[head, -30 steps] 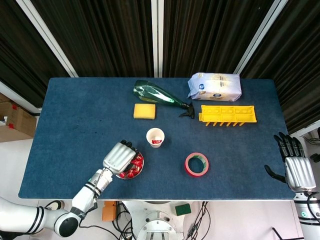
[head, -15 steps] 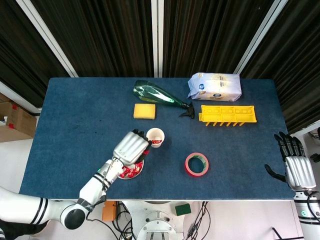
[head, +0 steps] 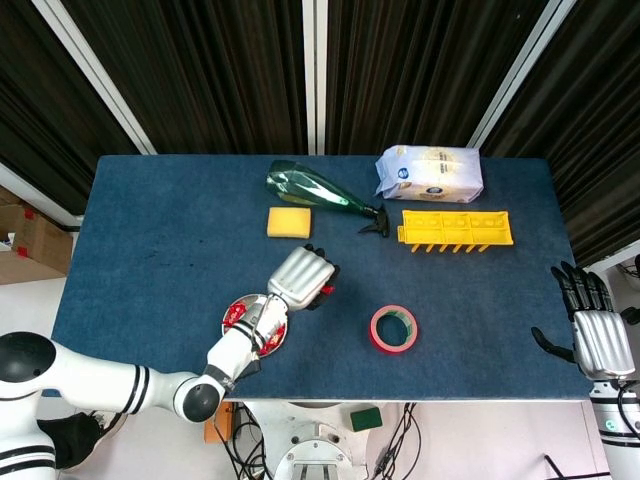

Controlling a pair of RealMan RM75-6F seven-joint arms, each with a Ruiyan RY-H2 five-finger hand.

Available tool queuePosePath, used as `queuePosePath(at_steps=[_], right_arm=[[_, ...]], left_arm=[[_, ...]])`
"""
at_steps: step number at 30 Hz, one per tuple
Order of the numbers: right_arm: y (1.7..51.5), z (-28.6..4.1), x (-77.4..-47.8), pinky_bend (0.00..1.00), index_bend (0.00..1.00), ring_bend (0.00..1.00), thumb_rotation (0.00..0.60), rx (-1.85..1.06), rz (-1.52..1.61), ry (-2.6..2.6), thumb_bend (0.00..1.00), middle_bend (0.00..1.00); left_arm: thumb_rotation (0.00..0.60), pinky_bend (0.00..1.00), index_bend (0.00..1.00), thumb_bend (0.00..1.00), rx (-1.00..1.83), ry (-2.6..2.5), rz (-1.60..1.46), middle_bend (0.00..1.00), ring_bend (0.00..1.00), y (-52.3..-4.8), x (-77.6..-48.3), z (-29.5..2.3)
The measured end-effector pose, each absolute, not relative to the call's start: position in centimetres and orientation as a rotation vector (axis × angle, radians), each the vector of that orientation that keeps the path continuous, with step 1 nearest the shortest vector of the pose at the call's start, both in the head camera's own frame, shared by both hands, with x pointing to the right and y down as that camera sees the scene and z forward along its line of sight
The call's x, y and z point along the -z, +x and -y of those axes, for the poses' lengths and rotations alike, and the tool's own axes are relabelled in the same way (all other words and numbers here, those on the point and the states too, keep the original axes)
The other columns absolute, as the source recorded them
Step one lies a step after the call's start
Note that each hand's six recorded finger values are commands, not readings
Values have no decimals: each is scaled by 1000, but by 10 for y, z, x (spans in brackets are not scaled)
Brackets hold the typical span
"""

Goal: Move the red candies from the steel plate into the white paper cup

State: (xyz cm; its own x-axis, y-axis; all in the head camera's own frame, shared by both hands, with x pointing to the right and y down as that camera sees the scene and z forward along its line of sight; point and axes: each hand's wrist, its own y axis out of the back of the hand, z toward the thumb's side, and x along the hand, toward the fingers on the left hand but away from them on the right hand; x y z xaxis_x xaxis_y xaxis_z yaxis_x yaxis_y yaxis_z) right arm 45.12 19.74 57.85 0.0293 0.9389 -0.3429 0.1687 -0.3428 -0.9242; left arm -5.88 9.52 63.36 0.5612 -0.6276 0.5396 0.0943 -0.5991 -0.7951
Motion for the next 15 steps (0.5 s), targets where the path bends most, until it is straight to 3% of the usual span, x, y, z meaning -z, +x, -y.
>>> queuePosePath(at_steps=[15], right_arm=[[452,-198,-575,0,0,0,600,-1370,1160,-1586,227,5]], left_arm=[[600,316,611,365,1128,-1970,-445,585,326,-62,-659,-87]])
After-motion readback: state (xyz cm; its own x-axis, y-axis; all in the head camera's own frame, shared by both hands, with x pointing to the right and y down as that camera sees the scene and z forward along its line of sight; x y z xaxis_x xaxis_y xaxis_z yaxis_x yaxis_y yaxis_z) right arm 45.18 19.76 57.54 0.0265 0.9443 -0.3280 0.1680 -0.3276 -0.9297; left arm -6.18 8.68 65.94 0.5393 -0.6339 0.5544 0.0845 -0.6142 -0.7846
